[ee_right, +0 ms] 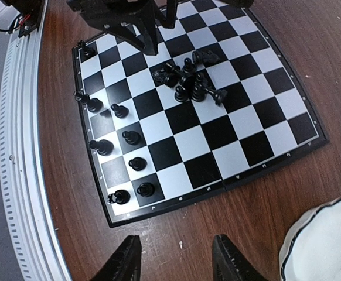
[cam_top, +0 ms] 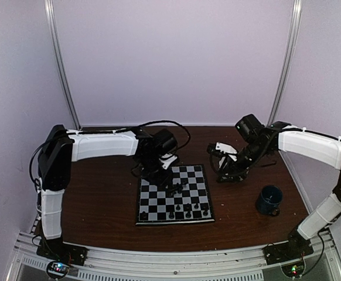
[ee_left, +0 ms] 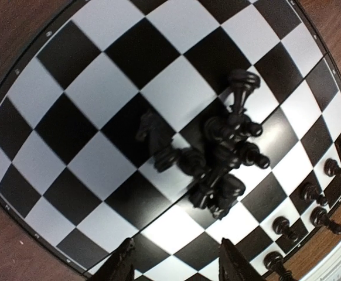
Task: Set up the chess pieces on the board
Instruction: Pick up the bishop from the chessboard.
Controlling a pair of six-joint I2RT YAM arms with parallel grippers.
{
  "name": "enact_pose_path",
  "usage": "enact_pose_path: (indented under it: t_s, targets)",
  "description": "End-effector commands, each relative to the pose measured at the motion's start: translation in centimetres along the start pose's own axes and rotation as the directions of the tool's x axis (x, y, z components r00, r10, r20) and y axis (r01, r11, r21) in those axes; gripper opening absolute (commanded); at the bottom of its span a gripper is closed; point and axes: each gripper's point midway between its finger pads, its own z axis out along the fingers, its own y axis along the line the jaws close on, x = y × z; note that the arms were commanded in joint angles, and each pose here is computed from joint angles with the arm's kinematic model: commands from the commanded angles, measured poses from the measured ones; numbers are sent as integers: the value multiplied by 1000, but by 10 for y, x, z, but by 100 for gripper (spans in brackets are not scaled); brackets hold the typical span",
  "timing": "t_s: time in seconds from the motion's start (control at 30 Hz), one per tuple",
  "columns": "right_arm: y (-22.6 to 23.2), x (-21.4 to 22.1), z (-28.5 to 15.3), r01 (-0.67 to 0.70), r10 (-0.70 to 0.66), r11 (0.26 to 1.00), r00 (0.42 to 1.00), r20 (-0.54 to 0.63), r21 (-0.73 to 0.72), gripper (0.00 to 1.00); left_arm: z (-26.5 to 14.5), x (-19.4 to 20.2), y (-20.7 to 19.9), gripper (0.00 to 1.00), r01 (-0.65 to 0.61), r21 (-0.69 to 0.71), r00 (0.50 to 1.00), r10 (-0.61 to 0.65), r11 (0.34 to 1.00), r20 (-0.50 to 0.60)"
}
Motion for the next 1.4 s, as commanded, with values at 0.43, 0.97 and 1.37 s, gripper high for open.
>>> enact_pose_path:
  t_s: [0.43, 0.97, 1.37]
  targets:
    - [-38, -43, 88, 324, -322, 945, 910, -262, -40, 51, -72, -8, 25, 49, 156, 117, 921, -187, 981, 341]
    - [-55, -37, 144, 405, -410, 910, 836, -365, -95, 56, -90, 1, 34, 49, 167, 88, 897, -189, 982, 400]
    - [-46, -34, 161, 393, -427, 904, 844, -324, -167, 48, -92, 6, 36, 49, 178, 91, 893, -199, 980, 403]
